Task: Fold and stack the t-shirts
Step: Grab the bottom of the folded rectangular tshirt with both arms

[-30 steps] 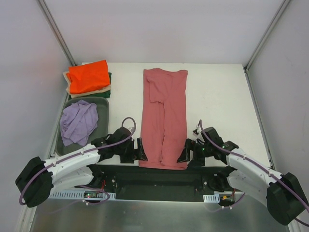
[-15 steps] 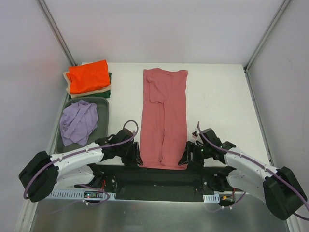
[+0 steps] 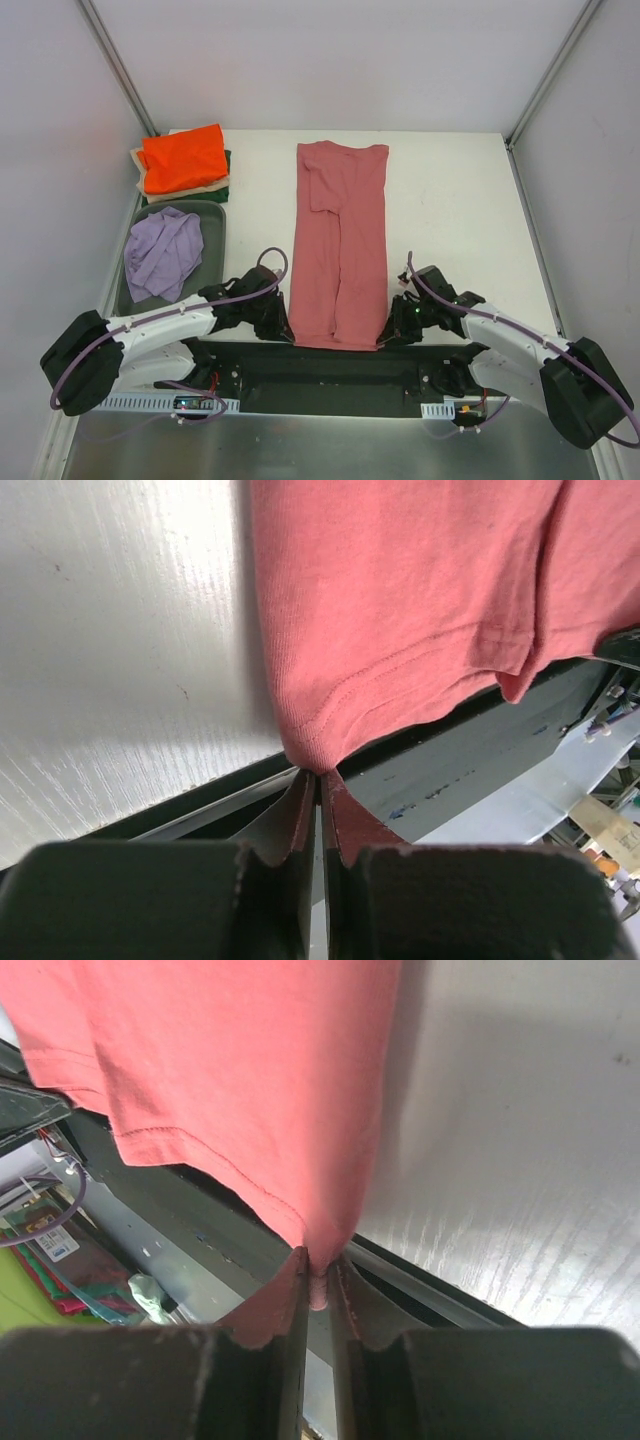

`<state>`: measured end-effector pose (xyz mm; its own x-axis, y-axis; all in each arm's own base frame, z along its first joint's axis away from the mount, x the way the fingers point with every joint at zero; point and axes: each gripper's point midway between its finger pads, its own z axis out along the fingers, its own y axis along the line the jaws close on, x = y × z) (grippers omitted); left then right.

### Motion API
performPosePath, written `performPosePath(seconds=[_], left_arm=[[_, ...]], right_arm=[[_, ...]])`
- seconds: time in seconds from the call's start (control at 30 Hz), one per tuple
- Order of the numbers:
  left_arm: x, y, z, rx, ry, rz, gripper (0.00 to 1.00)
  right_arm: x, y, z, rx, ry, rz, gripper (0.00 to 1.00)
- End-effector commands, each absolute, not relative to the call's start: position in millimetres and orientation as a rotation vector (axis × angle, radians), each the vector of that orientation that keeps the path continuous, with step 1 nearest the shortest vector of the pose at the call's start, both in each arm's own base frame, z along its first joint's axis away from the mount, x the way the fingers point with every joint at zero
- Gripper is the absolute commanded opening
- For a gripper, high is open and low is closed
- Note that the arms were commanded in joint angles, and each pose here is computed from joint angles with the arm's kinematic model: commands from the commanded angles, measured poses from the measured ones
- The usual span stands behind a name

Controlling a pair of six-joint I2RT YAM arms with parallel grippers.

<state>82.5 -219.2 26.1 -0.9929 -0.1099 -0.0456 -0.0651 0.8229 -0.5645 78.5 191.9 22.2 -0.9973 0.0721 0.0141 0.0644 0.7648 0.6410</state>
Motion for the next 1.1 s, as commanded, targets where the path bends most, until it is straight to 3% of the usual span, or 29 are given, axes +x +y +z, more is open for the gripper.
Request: performPosePath(seconds=[0.0, 0.03, 0.27, 0.57, 1.07], left_arm=[[87.6, -227.9, 43.5, -0.133, 2.853, -0.983, 0.0], [85.8, -226.3, 42.9, -0.136, 2.851, -0.988, 0.0], [64.0, -214.7, 33.2, -0.216, 2.871, -1.065, 0.0], [72.9, -226.3, 61.7, -0.186, 2.756, -1.191, 0.0], [196.3, -238.7, 122.8, -0.175, 2.431, -0.99, 0.0]], right_arm=[[72.5, 185.5, 23.1, 0.093, 2.979, 1.016, 0.11], [71.1, 182.9, 23.0, 0.085, 2.983, 1.0, 0.01], [52.7, 179.6, 29.2, 0.049, 2.992, 1.068, 0.01], [66.4, 185.2, 57.4, 0.039, 2.852, 1.109, 0.01], [185.2, 207.3, 117.0, -0.006, 2.6, 0.892, 0.01]])
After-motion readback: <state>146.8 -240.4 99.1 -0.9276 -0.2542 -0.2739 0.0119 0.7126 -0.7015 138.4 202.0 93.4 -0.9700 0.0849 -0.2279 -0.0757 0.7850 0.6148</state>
